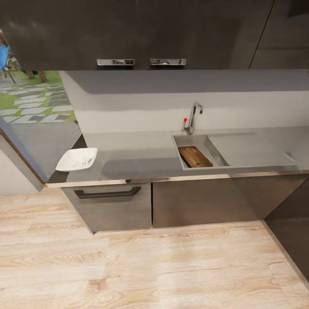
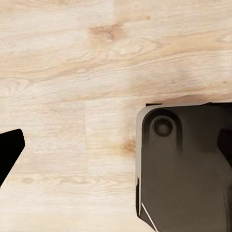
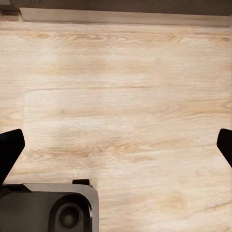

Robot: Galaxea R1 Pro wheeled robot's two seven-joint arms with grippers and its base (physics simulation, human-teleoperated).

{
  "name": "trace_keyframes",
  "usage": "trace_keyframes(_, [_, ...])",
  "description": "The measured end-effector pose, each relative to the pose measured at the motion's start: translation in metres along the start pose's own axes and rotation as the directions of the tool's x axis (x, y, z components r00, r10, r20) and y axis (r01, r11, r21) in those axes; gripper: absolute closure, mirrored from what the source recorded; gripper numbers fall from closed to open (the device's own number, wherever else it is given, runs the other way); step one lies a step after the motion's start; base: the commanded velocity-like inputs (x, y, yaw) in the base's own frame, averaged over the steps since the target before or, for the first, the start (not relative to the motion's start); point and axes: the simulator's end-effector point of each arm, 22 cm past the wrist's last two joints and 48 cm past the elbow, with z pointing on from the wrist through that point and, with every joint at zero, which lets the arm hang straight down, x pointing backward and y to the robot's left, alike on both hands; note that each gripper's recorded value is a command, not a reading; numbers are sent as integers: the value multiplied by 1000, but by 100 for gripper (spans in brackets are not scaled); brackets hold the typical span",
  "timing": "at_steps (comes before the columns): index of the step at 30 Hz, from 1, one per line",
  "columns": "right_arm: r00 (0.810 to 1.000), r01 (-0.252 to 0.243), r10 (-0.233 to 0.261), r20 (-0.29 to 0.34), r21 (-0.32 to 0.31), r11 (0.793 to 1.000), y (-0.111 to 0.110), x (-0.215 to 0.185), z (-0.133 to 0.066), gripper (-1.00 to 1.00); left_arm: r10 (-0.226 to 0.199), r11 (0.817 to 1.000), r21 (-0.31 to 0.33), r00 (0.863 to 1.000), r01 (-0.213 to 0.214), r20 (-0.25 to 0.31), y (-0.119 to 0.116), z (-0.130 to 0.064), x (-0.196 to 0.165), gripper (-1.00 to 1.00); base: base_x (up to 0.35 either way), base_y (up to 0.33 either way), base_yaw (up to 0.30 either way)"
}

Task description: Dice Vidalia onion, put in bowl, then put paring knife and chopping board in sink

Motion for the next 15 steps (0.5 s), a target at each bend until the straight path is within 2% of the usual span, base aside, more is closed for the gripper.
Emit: trace_keyframes(15, [1000,-3,3,25,1,1000,0,-8,2,-100,-3,1000,-3,1000,4,22,1,2,-6,-100,0,0,0])
